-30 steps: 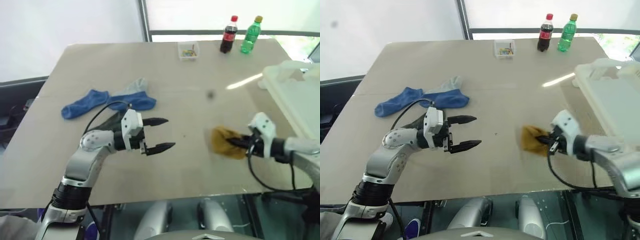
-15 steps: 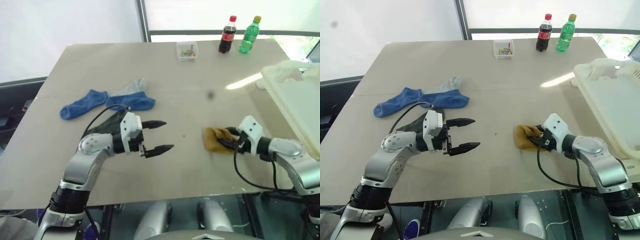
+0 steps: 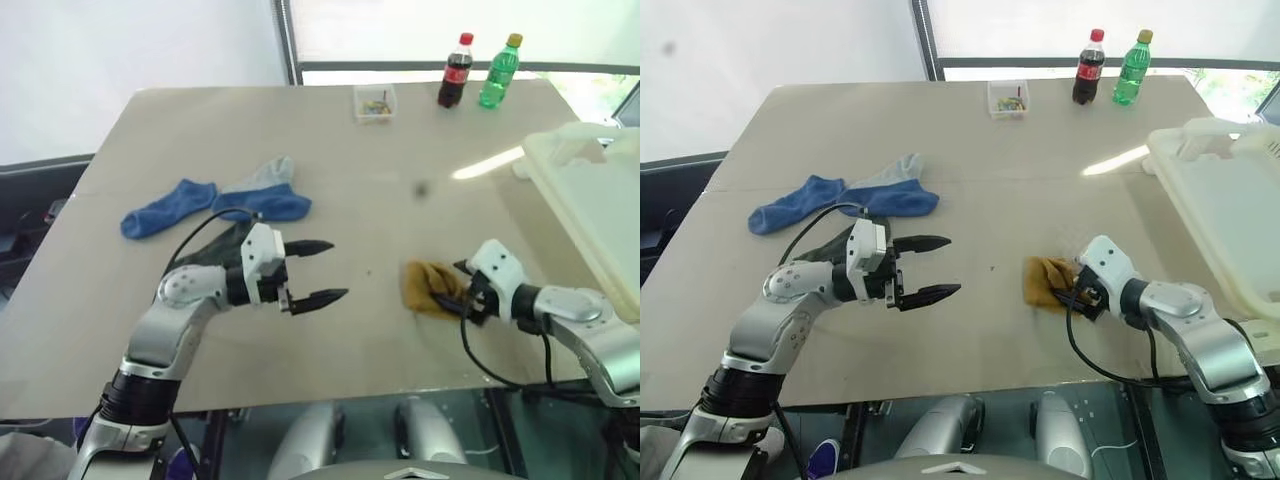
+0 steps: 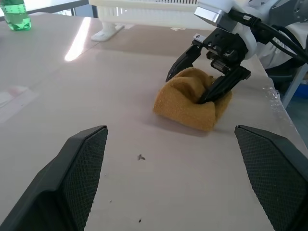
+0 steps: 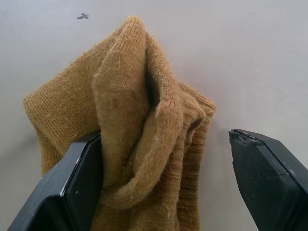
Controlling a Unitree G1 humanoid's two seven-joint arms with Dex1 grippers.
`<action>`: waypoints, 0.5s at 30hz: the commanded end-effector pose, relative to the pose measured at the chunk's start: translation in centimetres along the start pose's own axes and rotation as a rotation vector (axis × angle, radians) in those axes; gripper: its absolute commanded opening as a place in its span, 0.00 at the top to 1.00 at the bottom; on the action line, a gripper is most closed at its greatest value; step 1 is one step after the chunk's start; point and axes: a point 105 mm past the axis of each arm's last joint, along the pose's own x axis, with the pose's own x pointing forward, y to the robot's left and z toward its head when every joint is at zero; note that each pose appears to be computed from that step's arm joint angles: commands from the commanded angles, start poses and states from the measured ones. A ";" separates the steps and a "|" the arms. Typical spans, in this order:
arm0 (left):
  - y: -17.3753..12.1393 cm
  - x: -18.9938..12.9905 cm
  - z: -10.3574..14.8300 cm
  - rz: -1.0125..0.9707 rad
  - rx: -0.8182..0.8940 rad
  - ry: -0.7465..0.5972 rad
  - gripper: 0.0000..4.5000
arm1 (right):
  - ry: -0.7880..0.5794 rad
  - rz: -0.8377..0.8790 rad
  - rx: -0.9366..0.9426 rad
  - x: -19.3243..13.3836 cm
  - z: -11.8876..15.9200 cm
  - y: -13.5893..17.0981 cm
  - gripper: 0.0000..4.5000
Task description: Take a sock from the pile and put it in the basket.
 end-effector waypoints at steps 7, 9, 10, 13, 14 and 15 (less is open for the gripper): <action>0.0 -0.1 1.0 0.012 0.038 -0.010 0.00 | 0.211 0.118 0.091 2.4 -6.0 1.7 0.87; 0.0 -0.2 1.0 0.022 0.038 -0.010 0.00 | 0.185 0.102 0.099 2.5 -5.9 1.4 0.99; 0.1 -0.2 1.0 0.026 0.038 -0.010 0.00 | 0.151 0.088 0.095 2.4 -5.4 1.1 0.99; 0.0 -0.4 1.0 0.038 0.036 -0.009 0.00 | -0.100 0.017 0.043 1.7 -1.1 -0.5 0.99; 0.0 -0.4 1.0 0.040 0.035 -0.010 0.00 | -0.184 0.000 0.005 1.2 0.3 -0.8 0.99; 0.0 -0.4 1.0 0.044 0.033 -0.013 0.00 | -0.244 -0.041 0.010 0.5 1.4 -1.6 0.99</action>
